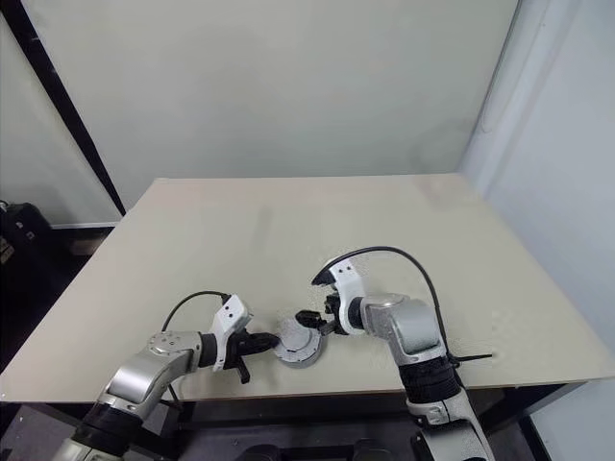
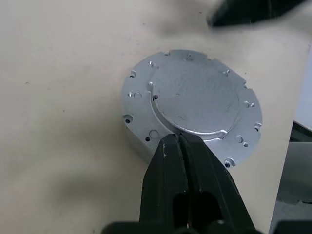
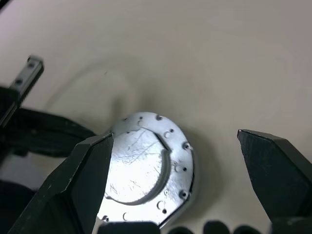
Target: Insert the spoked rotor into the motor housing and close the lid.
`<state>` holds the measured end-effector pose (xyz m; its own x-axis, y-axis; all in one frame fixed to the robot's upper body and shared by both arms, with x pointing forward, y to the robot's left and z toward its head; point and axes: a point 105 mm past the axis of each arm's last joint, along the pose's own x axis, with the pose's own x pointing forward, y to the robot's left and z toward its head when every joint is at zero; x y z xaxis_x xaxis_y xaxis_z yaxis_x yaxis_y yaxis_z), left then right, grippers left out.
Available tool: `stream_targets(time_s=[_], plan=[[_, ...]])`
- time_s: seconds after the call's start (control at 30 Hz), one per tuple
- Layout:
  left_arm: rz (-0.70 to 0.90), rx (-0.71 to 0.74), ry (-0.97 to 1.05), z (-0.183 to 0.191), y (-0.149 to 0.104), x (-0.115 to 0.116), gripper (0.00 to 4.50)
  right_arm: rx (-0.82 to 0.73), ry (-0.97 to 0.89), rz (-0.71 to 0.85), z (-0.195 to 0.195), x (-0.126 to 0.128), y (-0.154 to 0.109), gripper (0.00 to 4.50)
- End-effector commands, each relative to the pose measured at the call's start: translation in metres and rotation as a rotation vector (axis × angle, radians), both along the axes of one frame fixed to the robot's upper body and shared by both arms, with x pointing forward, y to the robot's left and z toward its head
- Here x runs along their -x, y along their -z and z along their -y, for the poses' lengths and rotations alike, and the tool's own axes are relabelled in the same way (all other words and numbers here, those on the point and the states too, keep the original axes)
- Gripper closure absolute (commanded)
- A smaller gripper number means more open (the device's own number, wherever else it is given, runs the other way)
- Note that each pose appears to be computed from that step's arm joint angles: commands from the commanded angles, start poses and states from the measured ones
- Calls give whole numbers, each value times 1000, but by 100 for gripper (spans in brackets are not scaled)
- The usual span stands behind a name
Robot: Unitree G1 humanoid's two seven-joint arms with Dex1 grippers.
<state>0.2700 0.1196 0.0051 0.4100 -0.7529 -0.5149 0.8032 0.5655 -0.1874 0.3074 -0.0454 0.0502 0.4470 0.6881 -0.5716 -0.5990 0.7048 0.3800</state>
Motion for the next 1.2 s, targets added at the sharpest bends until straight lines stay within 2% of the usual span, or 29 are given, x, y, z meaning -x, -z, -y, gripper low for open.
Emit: stream_targets(time_s=[0.03,0.27,0.53,0.7,0.97,1.2], plan=[[-60,-44,3,-1,15,8,450,-80,64,-107,5,6,2,4],[-61,-45,8,-2,16,8,450,-198,149,-377,5,24,25,4],[-72,-53,7,-6,16,12,450,-441,176,-562,-18,31,25,4],[-79,-56,5,-9,17,15,450,-537,218,-598,-27,24,25,4],[-91,-59,1,-10,16,19,450,-499,266,-573,-35,17,34,4],[-92,-61,-8,-11,17,19,450,-529,210,-632,-49,29,31,4]])
